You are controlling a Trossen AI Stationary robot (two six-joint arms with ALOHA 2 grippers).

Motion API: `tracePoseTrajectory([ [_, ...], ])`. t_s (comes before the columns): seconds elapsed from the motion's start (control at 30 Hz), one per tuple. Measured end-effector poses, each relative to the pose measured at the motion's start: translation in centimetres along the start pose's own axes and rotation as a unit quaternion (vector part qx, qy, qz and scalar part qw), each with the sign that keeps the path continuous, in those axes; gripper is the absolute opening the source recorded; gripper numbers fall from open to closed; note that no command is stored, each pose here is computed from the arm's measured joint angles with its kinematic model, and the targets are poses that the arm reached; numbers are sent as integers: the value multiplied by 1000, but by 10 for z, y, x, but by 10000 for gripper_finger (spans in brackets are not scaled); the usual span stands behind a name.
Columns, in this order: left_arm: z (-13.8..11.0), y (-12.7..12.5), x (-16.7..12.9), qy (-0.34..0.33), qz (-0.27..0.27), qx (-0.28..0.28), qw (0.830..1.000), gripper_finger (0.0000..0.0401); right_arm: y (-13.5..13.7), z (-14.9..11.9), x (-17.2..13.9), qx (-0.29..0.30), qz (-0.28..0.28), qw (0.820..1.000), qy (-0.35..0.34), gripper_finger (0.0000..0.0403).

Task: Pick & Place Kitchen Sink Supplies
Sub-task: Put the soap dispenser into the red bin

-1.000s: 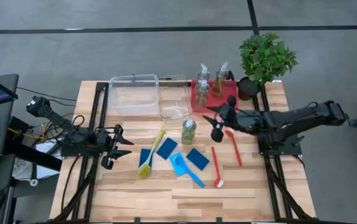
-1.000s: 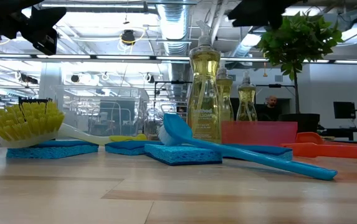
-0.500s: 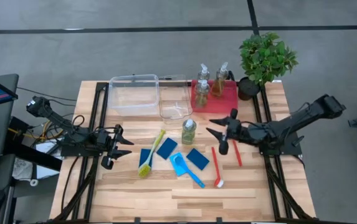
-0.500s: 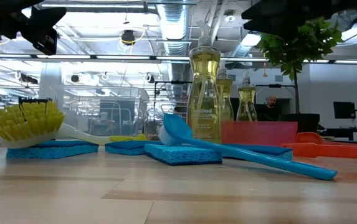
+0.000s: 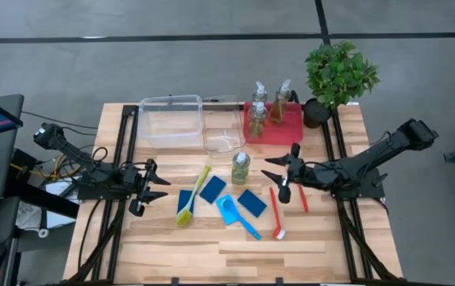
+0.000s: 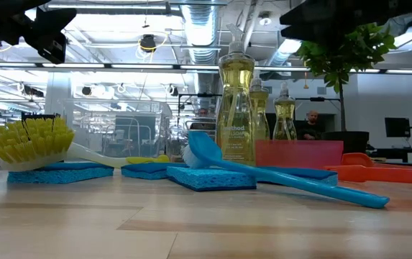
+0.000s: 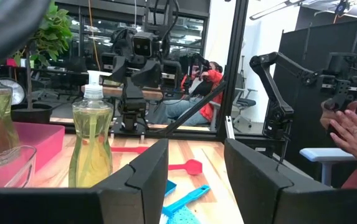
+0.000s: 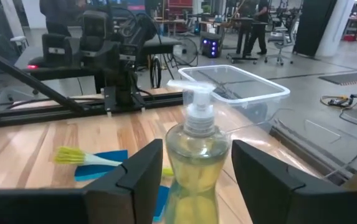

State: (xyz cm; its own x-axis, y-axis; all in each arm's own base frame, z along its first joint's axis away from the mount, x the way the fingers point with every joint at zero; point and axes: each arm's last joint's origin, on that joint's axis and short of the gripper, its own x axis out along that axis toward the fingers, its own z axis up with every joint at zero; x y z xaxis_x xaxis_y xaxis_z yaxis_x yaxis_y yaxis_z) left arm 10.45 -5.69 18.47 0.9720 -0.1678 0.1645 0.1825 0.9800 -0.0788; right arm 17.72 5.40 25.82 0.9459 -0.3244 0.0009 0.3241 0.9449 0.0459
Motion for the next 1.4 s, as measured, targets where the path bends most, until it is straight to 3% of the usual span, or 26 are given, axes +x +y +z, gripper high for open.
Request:
tracePoseTrajectory([
  [0.23,0,0,0,0,0,0,1000,158,8,-2,8,-10,27,999,-14,180],
  [0.8,0,0,0,0,0,0,1000,158,12,-10,13,-28,25,999,1,185],
  [1.23,0,0,0,0,0,0,1000,158,12,-10,13,-27,25,999,1,245],
  [1.4,0,0,0,0,0,0,1000,158,12,-10,13,-27,24,999,1,250],
])
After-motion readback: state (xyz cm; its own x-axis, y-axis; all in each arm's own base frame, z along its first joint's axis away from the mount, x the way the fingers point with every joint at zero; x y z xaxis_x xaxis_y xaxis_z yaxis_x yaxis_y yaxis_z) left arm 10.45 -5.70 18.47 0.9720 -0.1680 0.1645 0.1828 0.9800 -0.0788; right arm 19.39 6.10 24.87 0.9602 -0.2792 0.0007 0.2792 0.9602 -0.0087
